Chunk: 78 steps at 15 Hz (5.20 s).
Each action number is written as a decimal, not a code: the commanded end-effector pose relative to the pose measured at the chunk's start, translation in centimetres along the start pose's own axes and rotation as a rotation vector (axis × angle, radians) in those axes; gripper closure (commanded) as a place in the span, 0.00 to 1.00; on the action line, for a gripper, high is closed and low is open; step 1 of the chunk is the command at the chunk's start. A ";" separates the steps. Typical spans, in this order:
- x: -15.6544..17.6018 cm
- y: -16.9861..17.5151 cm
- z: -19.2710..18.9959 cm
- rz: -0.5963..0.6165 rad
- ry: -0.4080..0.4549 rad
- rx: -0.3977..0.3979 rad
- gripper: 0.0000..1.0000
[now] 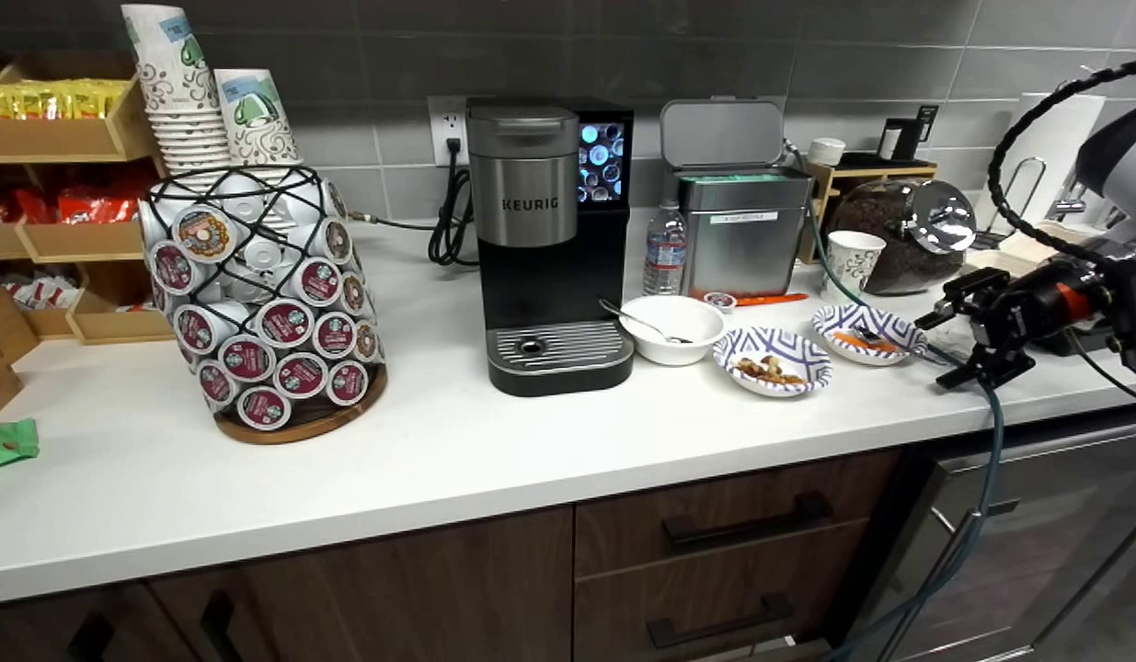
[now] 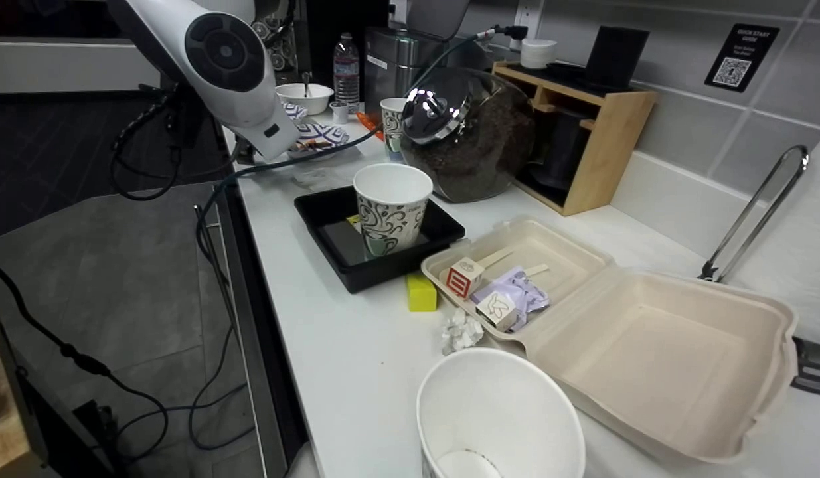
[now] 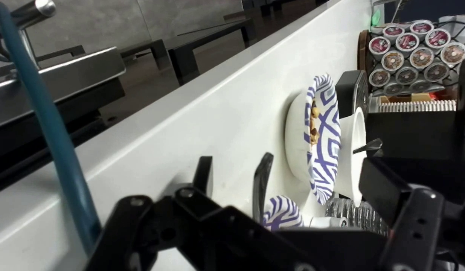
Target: Use the silver spoon to place some contents from the middle bowl into the white bowl.
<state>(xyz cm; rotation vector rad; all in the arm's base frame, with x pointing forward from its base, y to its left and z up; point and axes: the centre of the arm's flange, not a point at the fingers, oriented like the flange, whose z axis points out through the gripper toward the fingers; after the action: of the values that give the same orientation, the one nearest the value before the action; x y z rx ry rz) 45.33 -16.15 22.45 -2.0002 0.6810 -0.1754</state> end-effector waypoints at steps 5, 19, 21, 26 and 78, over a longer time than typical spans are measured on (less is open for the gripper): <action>-0.9 -0.8 1.9 -0.028 0.090 0.048 0.20; -0.7 -0.1 0.6 -0.004 0.191 0.024 1.00; -1.4 -0.3 -0.1 0.024 0.200 0.004 0.73; -6.5 -2.8 -3.1 -0.019 0.233 -0.046 0.37; -6.0 -1.5 3.5 0.505 0.596 0.204 0.00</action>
<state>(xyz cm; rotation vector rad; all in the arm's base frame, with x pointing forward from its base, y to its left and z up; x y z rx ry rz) 41.23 -10.59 24.78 -1.5210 1.4180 -0.4840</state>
